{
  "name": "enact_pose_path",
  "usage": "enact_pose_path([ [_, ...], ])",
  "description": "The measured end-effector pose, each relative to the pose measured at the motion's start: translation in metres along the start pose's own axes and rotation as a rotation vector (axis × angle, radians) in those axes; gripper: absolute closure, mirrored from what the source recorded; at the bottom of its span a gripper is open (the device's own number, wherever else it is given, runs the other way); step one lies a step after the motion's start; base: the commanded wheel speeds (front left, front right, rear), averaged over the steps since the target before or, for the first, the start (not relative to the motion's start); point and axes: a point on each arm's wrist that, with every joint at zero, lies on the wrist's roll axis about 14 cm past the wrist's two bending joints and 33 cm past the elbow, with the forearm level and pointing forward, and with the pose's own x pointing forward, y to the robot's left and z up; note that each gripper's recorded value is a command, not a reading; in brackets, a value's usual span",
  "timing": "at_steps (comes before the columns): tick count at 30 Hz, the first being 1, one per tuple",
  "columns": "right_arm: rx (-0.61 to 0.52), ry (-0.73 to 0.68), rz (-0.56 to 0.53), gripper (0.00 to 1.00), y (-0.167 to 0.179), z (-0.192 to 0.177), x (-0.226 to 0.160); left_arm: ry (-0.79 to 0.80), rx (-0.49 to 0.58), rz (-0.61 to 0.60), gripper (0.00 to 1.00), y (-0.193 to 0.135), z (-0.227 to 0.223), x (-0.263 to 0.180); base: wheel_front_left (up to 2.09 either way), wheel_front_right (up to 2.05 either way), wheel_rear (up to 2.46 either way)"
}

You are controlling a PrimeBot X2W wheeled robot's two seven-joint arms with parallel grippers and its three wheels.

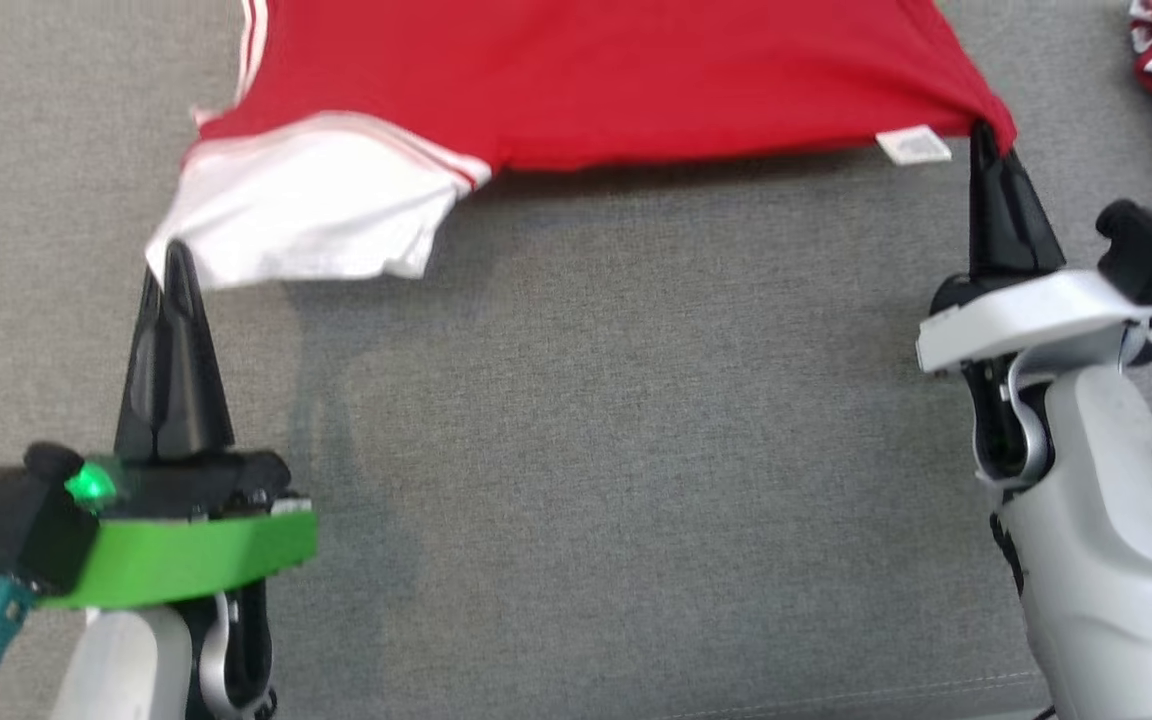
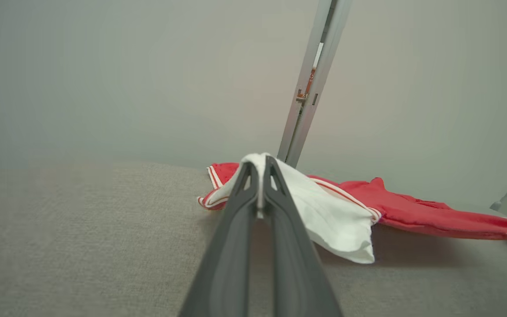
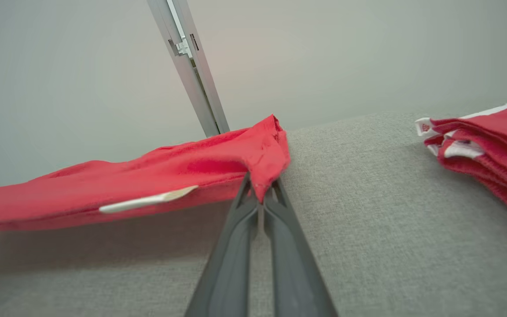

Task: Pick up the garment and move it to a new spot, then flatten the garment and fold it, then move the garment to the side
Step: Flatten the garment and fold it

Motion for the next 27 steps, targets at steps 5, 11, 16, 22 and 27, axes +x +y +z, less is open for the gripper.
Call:
enact_pose_path([
  [5, 0.015, -0.043, -0.009, 1.00, 0.002, 0.022, -0.041, -0.007, -0.023, 0.036, 1.00, -0.005, 0.020, -0.042, 0.00, 0.00, 0.00],
  [11, 0.033, -0.073, -0.019, 1.00, 0.006, 0.036, -0.092, -0.015, -0.006, 0.018, 1.00, -0.017, 0.045, -0.080, 0.00, 0.00, 0.00],
  [16, 0.038, -0.103, -0.041, 1.00, 0.004, 0.046, -0.129, -0.020, -0.003, 0.010, 1.00, -0.026, 0.064, -0.107, 0.00, 0.00, 0.00],
  [22, 0.048, -0.057, -0.064, 1.00, 0.002, 0.040, -0.161, 0.082, -0.065, 0.042, 1.00, -0.023, 0.050, -0.136, 0.00, 0.00, 0.00],
  [27, 0.047, 0.020, -0.087, 1.00, -0.004, 0.018, -0.170, 0.172, -0.105, 0.059, 1.00, -0.017, 0.022, -0.146, 0.00, 0.00, 0.00],
])
